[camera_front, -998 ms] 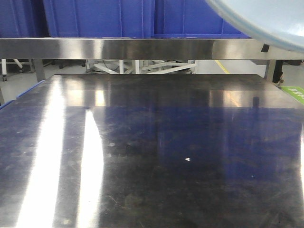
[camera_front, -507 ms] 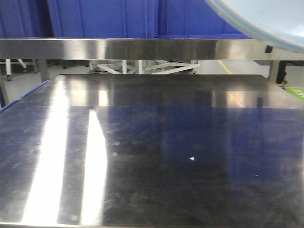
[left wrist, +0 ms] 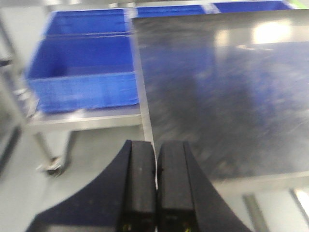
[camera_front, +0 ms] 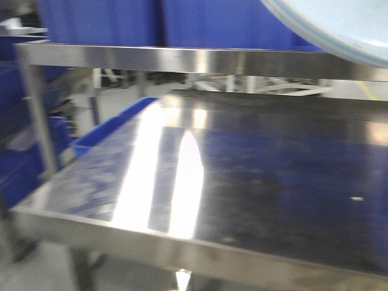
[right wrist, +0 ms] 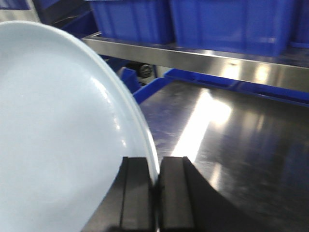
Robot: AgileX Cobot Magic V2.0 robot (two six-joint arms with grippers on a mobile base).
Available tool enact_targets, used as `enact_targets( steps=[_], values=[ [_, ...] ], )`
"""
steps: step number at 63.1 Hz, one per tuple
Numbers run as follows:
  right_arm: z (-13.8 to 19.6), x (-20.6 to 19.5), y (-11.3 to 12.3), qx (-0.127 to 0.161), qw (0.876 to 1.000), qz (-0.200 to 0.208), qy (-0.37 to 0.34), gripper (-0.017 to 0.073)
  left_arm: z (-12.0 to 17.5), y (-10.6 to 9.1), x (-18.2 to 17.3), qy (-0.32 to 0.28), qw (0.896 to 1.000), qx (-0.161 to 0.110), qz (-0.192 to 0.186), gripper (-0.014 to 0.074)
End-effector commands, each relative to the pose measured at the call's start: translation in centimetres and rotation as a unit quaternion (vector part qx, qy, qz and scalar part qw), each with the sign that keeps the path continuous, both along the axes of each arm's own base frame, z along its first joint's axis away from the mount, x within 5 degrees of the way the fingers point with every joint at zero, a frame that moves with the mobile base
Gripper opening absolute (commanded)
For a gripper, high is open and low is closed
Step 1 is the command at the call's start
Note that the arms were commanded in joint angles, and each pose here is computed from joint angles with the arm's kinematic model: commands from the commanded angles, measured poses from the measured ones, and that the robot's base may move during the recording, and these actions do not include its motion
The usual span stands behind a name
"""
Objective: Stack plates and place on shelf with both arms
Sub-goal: 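Drive the base to the shelf of blue bins holding the plates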
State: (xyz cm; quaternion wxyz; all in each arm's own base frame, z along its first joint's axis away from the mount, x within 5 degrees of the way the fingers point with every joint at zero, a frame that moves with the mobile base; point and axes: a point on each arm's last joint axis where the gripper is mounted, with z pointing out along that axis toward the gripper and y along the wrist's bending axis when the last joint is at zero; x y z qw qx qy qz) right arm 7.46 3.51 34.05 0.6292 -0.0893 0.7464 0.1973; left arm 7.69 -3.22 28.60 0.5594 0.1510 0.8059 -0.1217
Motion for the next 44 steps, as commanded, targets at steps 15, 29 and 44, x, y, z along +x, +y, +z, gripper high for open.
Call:
enact_targets(
  steps=[15, 29, 44],
  values=[
    [1.77, 0.09, -0.35, 0.028, 0.998, -0.021, -0.052, 0.0056, 1.59, -0.27, 0.11, -0.044, 0.999, -0.026, -0.010, 0.0084],
    [1.77, 0.09, -0.35, 0.028, 0.998, -0.021, -0.052, 0.0056, 1.59, -0.27, 0.11, -0.044, 0.999, -0.026, -0.010, 0.0084],
    [1.77, 0.09, -0.35, 0.028, 0.998, -0.021, -0.052, 0.0056, 1.59, -0.27, 0.11, -0.044, 0.999, -0.026, -0.010, 0.0084]
  ],
)
